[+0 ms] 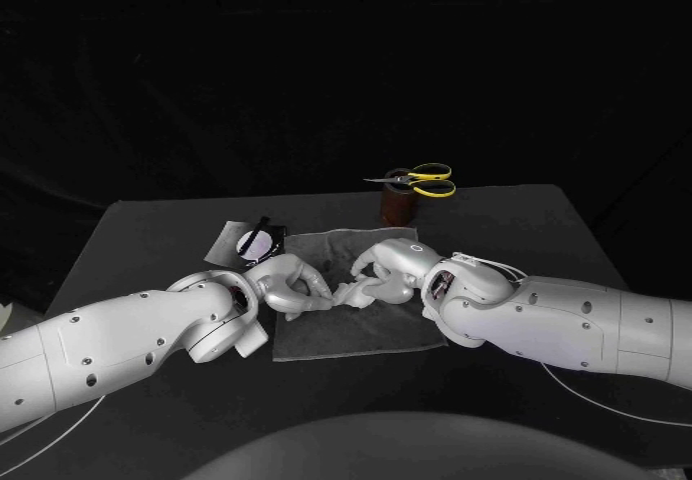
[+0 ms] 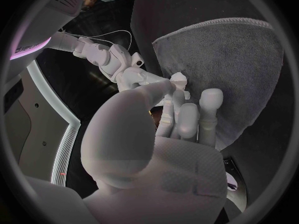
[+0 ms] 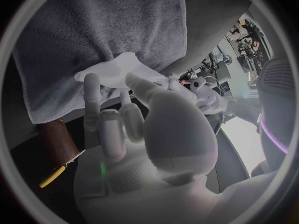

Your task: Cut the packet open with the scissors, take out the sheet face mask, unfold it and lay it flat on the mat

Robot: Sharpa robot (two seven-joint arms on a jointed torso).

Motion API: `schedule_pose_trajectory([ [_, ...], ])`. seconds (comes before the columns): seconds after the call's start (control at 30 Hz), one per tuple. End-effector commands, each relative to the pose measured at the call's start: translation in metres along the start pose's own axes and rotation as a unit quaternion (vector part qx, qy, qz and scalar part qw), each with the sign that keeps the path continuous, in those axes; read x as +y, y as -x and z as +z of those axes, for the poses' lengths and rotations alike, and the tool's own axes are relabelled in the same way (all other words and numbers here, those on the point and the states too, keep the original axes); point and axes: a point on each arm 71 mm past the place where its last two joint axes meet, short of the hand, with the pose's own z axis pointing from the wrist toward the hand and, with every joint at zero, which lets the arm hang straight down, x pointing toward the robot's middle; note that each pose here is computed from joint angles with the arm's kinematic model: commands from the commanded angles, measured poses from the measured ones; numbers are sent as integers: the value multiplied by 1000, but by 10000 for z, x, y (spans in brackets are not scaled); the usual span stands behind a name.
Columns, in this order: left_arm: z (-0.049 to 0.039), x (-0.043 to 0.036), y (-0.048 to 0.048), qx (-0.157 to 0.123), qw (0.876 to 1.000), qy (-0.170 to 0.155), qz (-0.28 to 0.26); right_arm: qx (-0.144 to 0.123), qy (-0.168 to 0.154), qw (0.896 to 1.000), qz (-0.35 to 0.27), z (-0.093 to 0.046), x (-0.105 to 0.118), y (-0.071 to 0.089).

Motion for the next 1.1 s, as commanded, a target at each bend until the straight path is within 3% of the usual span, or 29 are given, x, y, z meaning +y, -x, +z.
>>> schedule_pose_trajectory([
  [0.03,3,-19,-14,3,1000,-8,-6,20,0,1000,-20,18,-6,-26],
  [0.43,2,-10,-1,-2,1000,-6,-15,-3,6,1000,-6,35,-14,3],
  [0.8,-17,22,58,-20,998,5,-65,-58,15,998,11,-40,-33,107],
  [0.97,-44,-22,188,-45,992,6,-121,-73,15,997,30,-85,-8,234],
  [1.1,-58,-172,480,-78,985,-5,-155,-86,14,995,46,-90,14,472],
])
